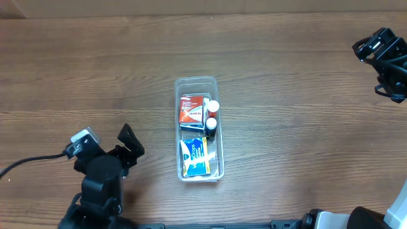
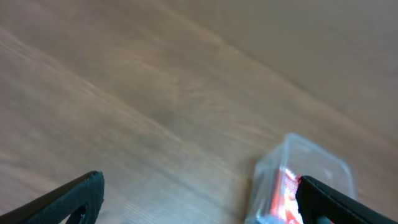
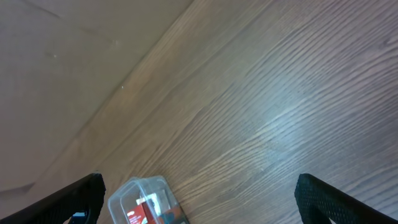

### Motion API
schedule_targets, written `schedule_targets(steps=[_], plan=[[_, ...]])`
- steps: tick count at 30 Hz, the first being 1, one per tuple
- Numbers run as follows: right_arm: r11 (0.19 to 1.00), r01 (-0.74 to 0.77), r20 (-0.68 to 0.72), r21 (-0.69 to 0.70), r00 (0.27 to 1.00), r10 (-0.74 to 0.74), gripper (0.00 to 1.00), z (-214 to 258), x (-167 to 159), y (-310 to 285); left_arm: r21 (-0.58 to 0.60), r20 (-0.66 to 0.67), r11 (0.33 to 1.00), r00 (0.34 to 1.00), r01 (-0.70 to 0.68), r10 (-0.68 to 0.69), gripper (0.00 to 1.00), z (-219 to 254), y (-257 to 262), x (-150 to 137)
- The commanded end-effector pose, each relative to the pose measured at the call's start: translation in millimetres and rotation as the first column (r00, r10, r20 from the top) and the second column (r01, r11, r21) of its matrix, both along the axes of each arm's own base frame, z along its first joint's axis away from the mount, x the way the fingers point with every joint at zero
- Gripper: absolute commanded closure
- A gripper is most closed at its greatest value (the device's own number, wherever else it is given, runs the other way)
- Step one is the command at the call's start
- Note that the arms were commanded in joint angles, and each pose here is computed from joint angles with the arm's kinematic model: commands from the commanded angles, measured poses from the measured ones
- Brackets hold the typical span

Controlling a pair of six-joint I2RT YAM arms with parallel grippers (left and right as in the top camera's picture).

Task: Pack container

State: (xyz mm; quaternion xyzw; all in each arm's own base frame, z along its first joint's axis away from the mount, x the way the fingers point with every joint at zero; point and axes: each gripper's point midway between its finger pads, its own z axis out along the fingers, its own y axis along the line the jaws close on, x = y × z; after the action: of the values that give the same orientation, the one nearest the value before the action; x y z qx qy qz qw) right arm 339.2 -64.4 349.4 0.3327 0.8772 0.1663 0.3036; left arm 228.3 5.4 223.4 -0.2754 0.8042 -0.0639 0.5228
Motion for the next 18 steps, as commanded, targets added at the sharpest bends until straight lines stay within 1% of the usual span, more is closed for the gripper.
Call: schedule_targets(steps=[1, 3, 8, 12, 15, 18], plan=[[1.000, -0.001, 0.016, -0.006, 1.000, 0.001, 0.00, 5, -2, 0, -0.025, -0.010, 0.981, 0.982, 0.190, -0.191, 0.00, -51, -13, 4], [1.000, -0.001, 0.016, -0.006, 1.000, 0.001, 0.00, 5, -2, 0, -0.001, 0.002, 0.977, 0.977, 0.214, -0.214, 0.00, -61, -12, 1], [1.000, -0.001, 0.016, -0.006, 1.000, 0.001, 0.00, 5, -2, 0, 0.114, 0.038, 0.964, 0.968, 0.242, -0.247, 0.00, -76, -8, -10], [1.000, -0.001, 0.016, -0.006, 1.000, 0.001, 0.00, 5, -2, 0, 0.129, 0.086, 0.967, 0.969, 0.220, -0.232, 0.00, -87, -5, -13], [1.000, -0.001, 0.016, -0.006, 1.000, 0.001, 0.00, 5, -2, 0, 0.126, 0.059, 0.967, 0.971, 0.224, -0.232, 0.00, -105, -5, -10], [1.000, -0.001, 0.016, -0.006, 1.000, 0.001, 0.00, 5, -2, 0, 0.125, 0.059, 0.966, 0.971, 0.225, -0.233, 0.00, -106, -5, -9]])
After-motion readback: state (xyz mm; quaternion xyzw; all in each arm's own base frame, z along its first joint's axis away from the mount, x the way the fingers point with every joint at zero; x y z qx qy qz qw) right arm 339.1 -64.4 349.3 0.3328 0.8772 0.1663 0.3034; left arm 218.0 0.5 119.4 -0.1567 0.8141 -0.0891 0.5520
